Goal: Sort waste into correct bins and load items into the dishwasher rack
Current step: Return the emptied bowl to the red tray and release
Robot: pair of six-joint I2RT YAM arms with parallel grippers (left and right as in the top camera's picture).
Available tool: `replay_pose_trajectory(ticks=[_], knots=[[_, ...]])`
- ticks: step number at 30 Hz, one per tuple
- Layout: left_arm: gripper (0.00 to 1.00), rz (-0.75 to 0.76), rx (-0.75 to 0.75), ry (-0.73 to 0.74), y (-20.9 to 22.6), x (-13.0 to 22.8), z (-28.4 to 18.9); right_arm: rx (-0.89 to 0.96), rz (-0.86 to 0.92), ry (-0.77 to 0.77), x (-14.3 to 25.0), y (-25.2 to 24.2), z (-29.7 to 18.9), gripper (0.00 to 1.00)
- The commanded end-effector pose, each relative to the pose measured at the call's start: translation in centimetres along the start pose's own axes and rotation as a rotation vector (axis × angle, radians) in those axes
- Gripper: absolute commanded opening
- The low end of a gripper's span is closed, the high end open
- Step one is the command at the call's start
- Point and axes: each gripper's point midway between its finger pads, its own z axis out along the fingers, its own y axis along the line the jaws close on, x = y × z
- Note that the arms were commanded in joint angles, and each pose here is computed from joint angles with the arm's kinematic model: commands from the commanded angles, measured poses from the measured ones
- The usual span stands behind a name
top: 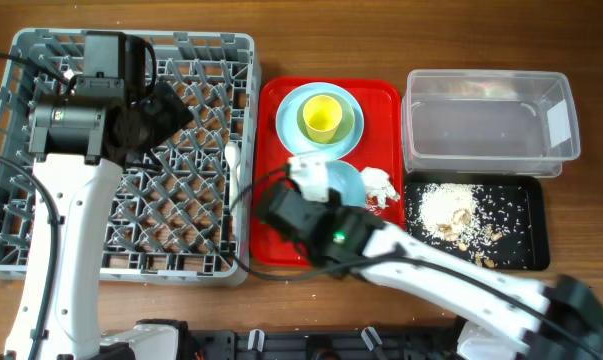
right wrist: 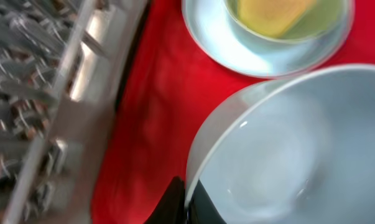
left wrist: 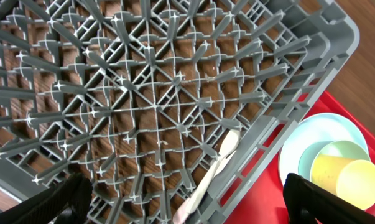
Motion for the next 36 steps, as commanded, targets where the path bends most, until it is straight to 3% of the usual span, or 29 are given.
replay_pose_trajectory(ticks=[1,5,7,8,10,11,14,19,26,36], knots=[[1.0,0.006,0.002,-0.009,0.1,-0.3,-0.2,-0.079,-0.143,0.042,1.2,3.1,3.2,0.08],[1.0,0.006,0.002,-0.009,0.1,-0.3,-0.2,-0.104,-0.163,0.059,1.6,3.8,4.0,0.08],[1.0,0.006,0.002,-0.009,0.1,-0.3,-0.2,-0.148,-0.334,0.077,1.9,4.2,3.2,0.12],[1.0,0.006,0.002,-0.009,0.1,-0.3,-0.2,-0.159,-0.348,0.074,1.4,4.0,2.1,0.18],[1.0,0.006,0.002,-0.009,0.1,-0.3,-0.2,-0.154,-0.34,0.038,-0.8,1.9,-0.8,0.45],[1.0,0.006,0.002,-0.009,0.1,-0.3,-0.2,-0.14,-0.321,0.026,-1.8,0.4,-1.7,0.51],[1.0,0.006,0.002,-0.009,0.1,-0.3,-0.2,-0.084,-0.218,0.109,-2.4,-5.0,-2.0,0.46],[1.0,0.006,0.002,-0.009,0.1,-0.3,-0.2,0.014,-0.083,0.323,1.1,-11.8,2.3,0.46],[1.0,0.006,0.002,-0.009,0.1,-0.3,-0.2,-0.049,-0.099,0.45,4.7,-10.8,6.7,0.44],[1.0,0.006,0.002,-0.009,0.1,-0.3,-0.2,-0.022,-0.105,0.486,6.3,-11.0,10.2,0.49]])
